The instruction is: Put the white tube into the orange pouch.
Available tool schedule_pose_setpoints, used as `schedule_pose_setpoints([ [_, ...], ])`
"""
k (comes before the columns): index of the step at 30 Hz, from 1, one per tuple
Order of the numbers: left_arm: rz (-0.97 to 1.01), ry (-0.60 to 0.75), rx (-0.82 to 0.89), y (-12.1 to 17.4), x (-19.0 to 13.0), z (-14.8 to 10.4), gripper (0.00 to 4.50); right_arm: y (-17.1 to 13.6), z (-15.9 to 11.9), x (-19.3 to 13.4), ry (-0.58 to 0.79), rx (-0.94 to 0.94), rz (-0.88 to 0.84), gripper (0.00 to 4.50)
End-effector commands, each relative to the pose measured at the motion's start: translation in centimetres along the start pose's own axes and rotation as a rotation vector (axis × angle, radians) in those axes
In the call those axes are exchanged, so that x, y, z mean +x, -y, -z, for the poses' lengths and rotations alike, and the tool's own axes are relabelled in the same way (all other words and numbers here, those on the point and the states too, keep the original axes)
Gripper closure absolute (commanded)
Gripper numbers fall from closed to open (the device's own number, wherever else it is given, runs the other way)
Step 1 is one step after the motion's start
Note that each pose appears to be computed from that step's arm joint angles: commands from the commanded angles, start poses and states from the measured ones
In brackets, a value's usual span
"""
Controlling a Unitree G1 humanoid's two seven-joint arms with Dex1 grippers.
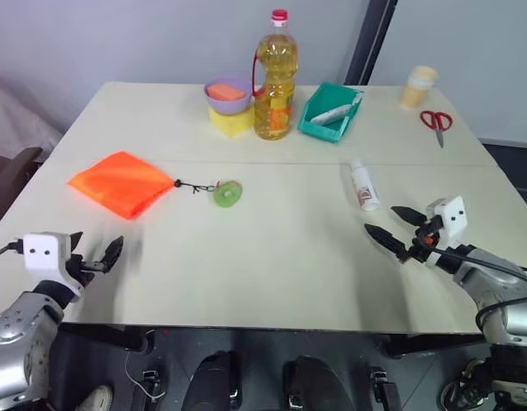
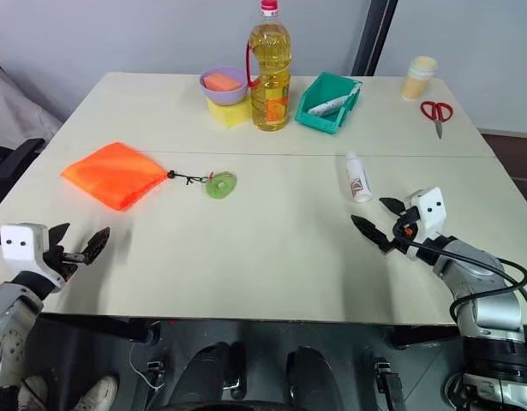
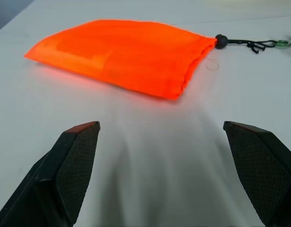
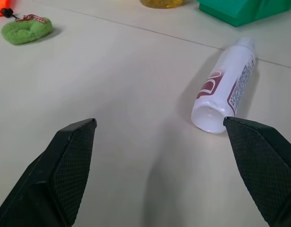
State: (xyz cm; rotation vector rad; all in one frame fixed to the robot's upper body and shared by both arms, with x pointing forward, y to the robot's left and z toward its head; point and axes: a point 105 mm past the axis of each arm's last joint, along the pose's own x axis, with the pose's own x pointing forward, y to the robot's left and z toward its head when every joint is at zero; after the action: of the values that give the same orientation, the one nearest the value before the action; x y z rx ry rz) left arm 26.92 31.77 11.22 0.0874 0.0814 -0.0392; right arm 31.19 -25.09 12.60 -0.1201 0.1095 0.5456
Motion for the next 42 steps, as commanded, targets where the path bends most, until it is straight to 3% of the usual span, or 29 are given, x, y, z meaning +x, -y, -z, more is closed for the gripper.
schedule_pose_setpoints([
  [1, -0.006, 0.045, 0.030, -0.1, 0.1, -1.3, 0.00, 0.0, -1.3, -0.2, 0.039, -0.037, 0.002, 0.04],
  [11, 0.043, 0.072, 0.081, 1.6, 1.1, -2.7, 0.00, -0.5, -1.7, 0.2, 0.050, -0.046, -0.010, 0.04],
  [14, 0.090, 0.060, 0.298, 3.6, 2.2, -3.5, 0.00, -1.1, -2.4, 0.8, 0.062, -0.066, -0.038, 0.04],
  [18, 0.013, 0.063, 0.594, 5.4, 4.3, -4.7, 0.00, -2.9, -3.4, 1.2, 0.078, -0.081, -0.118, 0.04],
  [23, -0.061, 0.047, 0.745, 6.4, 5.9, -5.0, 0.00, -5.9, -4.0, 1.6, 0.076, -0.088, -0.238, 0.04],
  [33, -0.145, -0.030, 0.814, 5.8, 8.9, -4.1, 0.00, -9.5, -3.8, 2.5, 0.103, -0.053, -0.346, 0.04],
  [42, -0.214, -0.083, 0.826, 3.9, 10.0, -3.5, 0.00, -10.8, -3.2, 2.9, 0.110, -0.027, -0.370, 0.04],
])
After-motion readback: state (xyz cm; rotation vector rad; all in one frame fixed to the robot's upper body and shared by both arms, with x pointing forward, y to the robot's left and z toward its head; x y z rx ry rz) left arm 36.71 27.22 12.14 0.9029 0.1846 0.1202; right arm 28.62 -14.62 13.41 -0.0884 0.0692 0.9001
